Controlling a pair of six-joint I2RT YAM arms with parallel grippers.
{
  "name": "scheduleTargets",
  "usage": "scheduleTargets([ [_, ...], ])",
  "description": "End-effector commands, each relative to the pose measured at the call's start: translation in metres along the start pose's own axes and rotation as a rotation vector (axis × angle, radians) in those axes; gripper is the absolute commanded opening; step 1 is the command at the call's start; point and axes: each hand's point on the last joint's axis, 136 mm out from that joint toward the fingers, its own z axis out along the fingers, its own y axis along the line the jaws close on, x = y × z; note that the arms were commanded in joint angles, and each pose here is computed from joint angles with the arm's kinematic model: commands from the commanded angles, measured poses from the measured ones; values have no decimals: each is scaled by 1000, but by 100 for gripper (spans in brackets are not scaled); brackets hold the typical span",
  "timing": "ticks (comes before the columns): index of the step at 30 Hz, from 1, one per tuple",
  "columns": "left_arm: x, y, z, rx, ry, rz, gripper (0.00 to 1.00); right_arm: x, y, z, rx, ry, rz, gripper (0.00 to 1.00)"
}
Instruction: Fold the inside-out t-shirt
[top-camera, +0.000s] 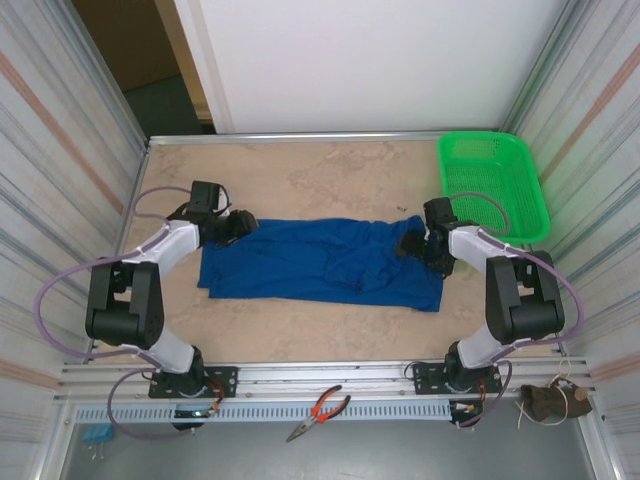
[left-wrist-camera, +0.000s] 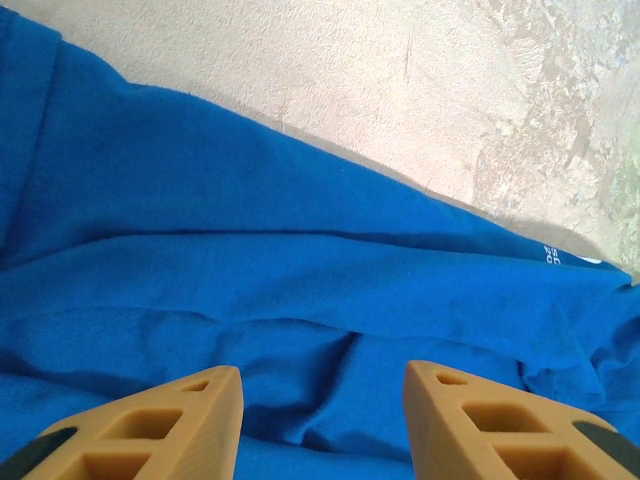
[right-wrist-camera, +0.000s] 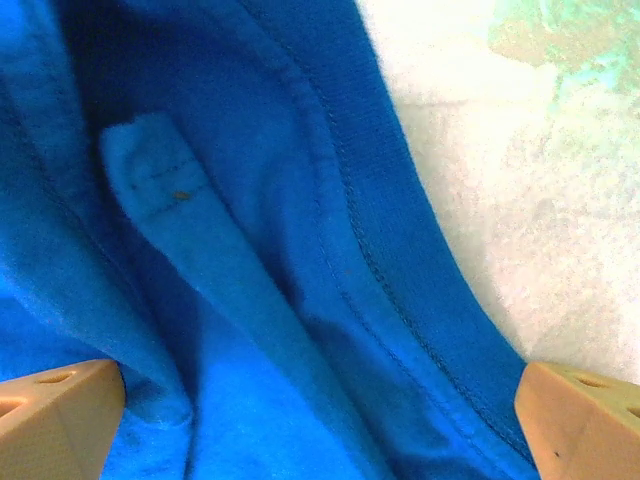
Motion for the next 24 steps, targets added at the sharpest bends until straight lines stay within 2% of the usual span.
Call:
scheduleTargets([
  [1,-5,-5,-12,17,-21,12,46,27,21,15,-123,109,1,100],
  [10,-8,-6,-13,17,-29,13,46,34,67,5,-219,105,-51,96],
  [13,-12,4,-15,-29,-36,1,46,34,68,15,-185,107,-42,89],
  [16,-15,31,-18,-125,-39,-43,46,33,62,26,-144,108,-11,72],
  [20,-7,58,-15,-178,-15,-96,46,27,61,22,-133,83,5,22],
  [22,1,63,-13,-184,0,-97,46,22,59,13,-133,65,14,0],
  [24,9,67,-10,-181,12,-106,46,15,57,0,-143,42,27,0],
])
